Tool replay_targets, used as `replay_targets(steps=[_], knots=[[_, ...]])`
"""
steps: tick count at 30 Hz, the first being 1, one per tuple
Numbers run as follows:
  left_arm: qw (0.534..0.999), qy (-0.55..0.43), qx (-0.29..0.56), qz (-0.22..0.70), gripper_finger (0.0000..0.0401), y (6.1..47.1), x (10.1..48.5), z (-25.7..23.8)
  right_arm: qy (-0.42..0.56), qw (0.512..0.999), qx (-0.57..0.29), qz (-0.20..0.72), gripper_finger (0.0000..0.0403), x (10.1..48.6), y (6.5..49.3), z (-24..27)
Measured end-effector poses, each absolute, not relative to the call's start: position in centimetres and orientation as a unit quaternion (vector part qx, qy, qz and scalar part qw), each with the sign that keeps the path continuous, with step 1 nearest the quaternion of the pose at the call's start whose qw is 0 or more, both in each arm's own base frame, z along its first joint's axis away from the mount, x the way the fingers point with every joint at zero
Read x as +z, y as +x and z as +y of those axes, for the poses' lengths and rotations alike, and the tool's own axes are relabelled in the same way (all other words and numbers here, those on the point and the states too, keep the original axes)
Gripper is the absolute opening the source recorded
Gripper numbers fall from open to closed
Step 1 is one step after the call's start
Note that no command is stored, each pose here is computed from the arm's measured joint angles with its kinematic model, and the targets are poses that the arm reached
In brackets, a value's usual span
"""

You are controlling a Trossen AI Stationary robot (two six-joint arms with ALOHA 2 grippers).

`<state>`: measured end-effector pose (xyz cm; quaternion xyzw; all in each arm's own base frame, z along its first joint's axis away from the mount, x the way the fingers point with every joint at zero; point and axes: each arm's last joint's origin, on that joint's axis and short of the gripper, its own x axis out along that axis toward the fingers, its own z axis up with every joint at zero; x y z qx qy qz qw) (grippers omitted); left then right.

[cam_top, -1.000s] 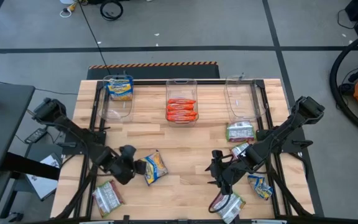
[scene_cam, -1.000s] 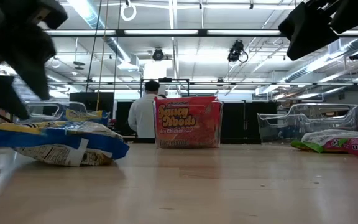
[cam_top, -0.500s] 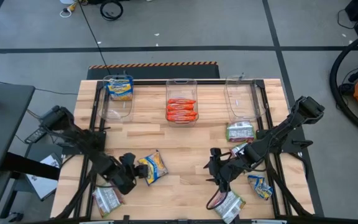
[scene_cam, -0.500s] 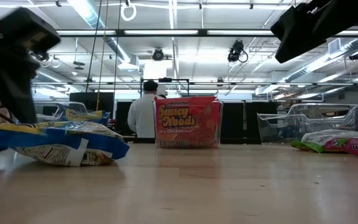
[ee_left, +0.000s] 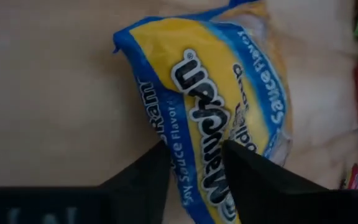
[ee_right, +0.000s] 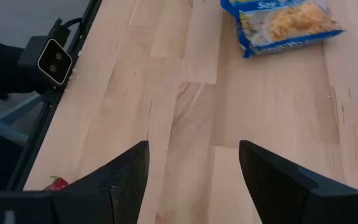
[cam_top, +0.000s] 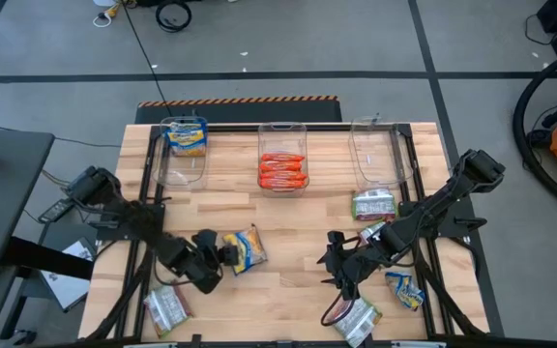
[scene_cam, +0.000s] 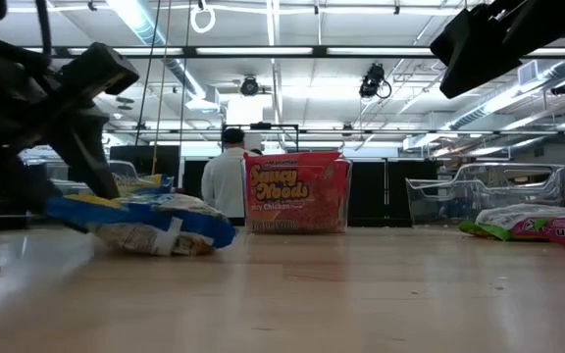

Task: Sort Maruchan noodles
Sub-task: Put the blue noodle pack into the left transparent bin

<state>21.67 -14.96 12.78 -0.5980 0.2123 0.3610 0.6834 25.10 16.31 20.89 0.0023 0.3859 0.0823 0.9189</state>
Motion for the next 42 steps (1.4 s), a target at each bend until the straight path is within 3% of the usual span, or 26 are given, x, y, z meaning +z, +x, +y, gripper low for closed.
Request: replay_targets(steps=[7, 16, 21, 25, 32, 37, 42], knots=[[0.731, -0.542, 0.365, 0.196, 0.0017, 22.2, 12.9, -14.0, 0.003, 0.919, 0.083, 0.385, 0.0254, 20.9, 25.1, 16.3], [0.821, -0.422, 0.316, 0.220, 0.0011, 21.8, 18.7, -9.9, 0.006, 0.919, 0.086, 0.384, 0.0254, 20.9, 25.1, 16.4], [0.882, -0.284, 0.276, 0.256, 0.0009, 19.8, 23.0, -5.4, 0.008, 0.921, 0.088, 0.380, 0.0254, 21.0, 25.2, 16.4], [0.899, -0.176, 0.281, 0.285, 0.0009, 17.5, 27.6, -1.7, 0.009, 0.921, 0.087, 0.378, 0.0254, 21.0, 25.2, 16.4], [0.852, 0.047, 0.336, 0.400, 0.0008, 14.0, 33.4, 2.8, 0.008, 0.925, 0.067, 0.374, 0.0254, 21.0, 25.6, 15.8], [0.780, 0.146, 0.326, 0.513, 0.0007, 12.4, 33.1, 5.5, 0.015, 0.927, 0.045, 0.371, 0.0254, 21.1, 26.3, 14.7], [0.738, 0.150, 0.308, 0.582, 0.0007, 11.5, 31.0, 7.7, 0.026, 0.928, 0.031, 0.370, 0.0254, 21.1, 27.0, 13.5]])
